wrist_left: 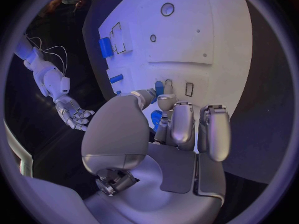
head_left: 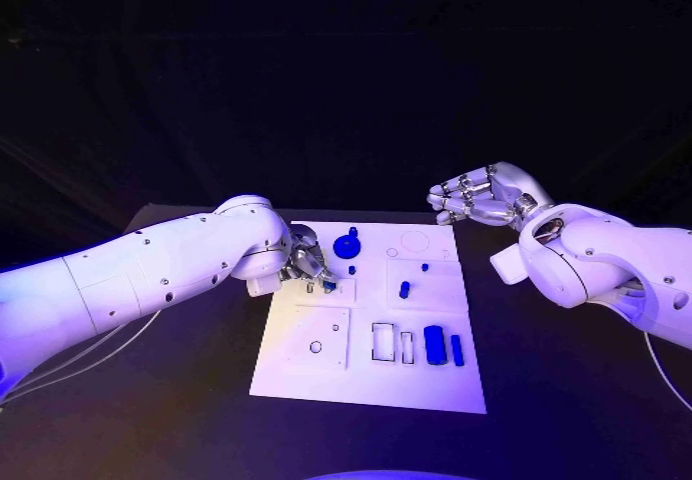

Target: Assemble the parts on the task board

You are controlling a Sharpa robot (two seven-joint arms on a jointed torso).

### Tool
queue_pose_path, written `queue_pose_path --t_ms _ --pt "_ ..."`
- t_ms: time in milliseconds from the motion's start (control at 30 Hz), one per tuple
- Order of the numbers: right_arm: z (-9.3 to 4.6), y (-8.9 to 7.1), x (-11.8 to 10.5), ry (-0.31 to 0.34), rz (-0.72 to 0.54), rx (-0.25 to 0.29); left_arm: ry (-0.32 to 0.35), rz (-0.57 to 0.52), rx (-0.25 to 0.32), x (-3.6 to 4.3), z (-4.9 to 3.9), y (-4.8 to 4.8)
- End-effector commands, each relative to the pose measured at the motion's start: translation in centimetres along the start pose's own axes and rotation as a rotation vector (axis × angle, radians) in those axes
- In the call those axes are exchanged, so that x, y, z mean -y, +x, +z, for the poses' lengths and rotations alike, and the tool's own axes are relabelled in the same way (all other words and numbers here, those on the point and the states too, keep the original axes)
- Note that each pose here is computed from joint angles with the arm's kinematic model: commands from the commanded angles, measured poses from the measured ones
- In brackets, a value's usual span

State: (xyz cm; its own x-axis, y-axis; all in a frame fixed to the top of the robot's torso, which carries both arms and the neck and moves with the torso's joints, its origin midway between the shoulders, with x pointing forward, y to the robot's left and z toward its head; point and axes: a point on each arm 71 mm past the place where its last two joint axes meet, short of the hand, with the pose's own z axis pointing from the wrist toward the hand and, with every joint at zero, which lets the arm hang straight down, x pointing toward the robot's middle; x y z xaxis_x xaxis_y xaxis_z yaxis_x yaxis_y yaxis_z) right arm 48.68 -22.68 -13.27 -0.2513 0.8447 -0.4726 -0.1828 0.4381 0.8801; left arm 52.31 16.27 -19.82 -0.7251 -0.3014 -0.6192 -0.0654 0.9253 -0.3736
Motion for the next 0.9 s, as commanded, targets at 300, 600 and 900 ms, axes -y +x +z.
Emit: queue_pose_path --t_ms 300,600,900 --pt "-0.02 -0.03 0.06 -0.002 -0.004 -0.007 0.023 -0.022 0.111 -0.27 -0.77 -0.13" --pt "-0.03 0.09 0.00 -0.003 0.001 -0.008 0.022 0.026 0.141 -0.29 -0.61 0.18" --pt "-0.05 0.19 -0.02 -0.002 0.003 -0.010 0.015 0.070 0.148 -0.23 -0.24 0.70"
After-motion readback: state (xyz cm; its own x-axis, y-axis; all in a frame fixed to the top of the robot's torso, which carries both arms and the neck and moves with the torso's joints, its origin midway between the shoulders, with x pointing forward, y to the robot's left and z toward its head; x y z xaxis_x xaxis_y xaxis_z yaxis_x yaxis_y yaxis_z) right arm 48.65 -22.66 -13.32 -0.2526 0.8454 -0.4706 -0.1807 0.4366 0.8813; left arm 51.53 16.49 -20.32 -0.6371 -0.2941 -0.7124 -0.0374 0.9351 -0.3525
